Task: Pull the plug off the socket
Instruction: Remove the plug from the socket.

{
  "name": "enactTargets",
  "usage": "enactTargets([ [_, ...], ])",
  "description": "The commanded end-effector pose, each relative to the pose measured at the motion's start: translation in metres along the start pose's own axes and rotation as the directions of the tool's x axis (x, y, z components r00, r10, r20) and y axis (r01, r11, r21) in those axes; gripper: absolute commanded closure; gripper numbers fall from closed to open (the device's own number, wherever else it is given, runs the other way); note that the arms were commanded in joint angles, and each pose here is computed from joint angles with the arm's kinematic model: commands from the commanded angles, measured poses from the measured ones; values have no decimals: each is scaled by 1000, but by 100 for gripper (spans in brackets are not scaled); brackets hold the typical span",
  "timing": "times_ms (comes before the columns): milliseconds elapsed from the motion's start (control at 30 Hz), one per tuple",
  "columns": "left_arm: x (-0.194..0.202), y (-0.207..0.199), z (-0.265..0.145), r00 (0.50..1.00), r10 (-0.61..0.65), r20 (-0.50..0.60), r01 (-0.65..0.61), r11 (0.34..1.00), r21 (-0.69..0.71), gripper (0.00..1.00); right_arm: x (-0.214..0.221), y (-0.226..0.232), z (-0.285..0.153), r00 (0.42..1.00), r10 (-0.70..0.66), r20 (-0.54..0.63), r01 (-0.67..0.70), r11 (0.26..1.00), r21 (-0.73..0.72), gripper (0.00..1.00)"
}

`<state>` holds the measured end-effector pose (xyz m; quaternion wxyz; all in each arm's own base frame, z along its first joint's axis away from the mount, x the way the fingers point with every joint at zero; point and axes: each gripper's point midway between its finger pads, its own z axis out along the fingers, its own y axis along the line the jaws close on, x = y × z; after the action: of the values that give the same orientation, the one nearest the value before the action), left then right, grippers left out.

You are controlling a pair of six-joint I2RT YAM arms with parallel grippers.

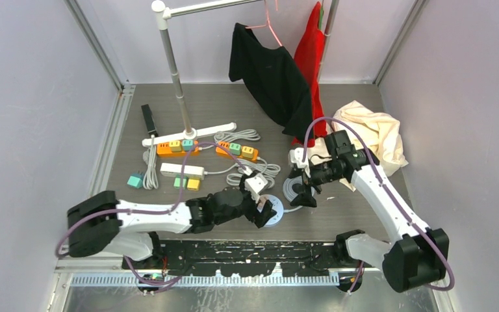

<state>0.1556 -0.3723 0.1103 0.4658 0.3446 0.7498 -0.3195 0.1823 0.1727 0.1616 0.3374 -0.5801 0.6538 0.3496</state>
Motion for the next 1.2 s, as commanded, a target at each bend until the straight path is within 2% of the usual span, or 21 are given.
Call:
enactTargets([
  [0,-46,-14,-34,994,-56,97,48,996,81,17,-16,21,2,957,-265,118,283,943,-177,0],
  [100,-39,-8,-54,994,-61,95,53,995,81,18,-24,28,4,909,-372,188,412,873,-263,3],
  [167,-28,-3,-65,995,-67,73,62,995,76,20,-26,28,13,891,-404,208,451,843,-292,6],
  [233,-5,5,-73,997,-75,13,75,996,46,22,-24,21,28,882,-445,157,472,828,-302,13],
  [300,14,13,-79,994,-103,-25,103,995,12,24,-18,8,50,900,-434,34,426,863,-271,17],
  [367,28,20,-84,990,-141,-31,141,990,-15,24,-14,-4,69,879,-475,-41,453,859,-241,19],
  [600,42,36,-89,972,-231,46,234,970,-63,27,-2,-14,111,851,-499,-164,459,858,-230,37],
  [800,43,35,-84,954,-293,60,296,954,-47,29,19,-8,123,803,-551,-227,490,827,-276,42],
  [933,39,32,-77,931,-359,66,361,933,-11,29,30,-5,125,788,-568,-237,498,815,-296,47],
  [1033,36,31,-71,903,-425,63,425,905,16,30,36,-1,125,781,-578,-234,501,806,-315,57],
  [1167,36,35,-63,819,-570,63,570,821,30,27,45,1,122,763,-600,-239,520,791,-323,69],
])
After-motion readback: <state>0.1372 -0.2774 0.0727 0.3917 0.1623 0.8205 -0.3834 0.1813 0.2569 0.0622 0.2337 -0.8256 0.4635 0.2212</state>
